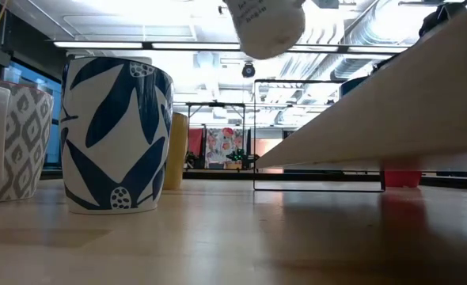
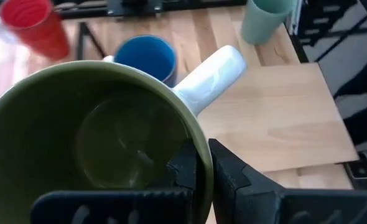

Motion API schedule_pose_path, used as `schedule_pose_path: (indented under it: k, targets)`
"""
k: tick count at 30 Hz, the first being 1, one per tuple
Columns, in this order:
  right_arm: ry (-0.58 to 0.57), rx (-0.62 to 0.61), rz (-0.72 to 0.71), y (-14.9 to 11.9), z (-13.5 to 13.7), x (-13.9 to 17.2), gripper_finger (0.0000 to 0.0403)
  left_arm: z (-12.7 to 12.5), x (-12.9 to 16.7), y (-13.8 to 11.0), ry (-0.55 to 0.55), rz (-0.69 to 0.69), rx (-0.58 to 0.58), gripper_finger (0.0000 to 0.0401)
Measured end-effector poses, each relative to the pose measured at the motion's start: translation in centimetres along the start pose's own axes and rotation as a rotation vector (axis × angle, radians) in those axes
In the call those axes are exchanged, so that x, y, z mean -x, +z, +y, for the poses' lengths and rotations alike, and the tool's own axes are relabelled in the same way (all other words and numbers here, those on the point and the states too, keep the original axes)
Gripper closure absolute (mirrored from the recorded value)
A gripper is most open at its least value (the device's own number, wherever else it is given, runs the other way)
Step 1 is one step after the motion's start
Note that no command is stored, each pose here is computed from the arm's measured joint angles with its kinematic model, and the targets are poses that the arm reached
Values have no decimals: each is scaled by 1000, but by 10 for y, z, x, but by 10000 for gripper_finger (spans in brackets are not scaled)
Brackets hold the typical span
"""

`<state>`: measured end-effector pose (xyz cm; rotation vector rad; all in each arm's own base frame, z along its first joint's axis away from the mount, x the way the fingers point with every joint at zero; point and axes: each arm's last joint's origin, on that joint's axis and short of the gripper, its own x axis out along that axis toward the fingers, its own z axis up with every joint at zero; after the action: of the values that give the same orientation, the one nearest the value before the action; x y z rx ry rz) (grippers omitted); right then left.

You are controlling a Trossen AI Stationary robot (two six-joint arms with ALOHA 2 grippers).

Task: Place coffee mugs
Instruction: Put the white mug on the shelf

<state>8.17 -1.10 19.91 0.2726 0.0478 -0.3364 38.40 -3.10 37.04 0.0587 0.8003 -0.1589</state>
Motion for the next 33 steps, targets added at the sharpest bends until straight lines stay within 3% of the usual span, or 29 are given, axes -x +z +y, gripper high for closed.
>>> schedule_pose_path:
  k: [3,19,26,33]
  targets:
    - [-3,4,14,-1,0,0,277,-5,-12,-1,-17,22,-46,395]
    - [-38,19,50,-4,-1,-3,277,-15,-79,-20,-64,203,-66,395]
    - [-39,19,50,-4,-1,-3,277,-24,-100,-19,-79,167,-89,395]
    - [-38,-6,48,-4,-1,-3,277,-11,-113,-25,-48,201,-76,395]
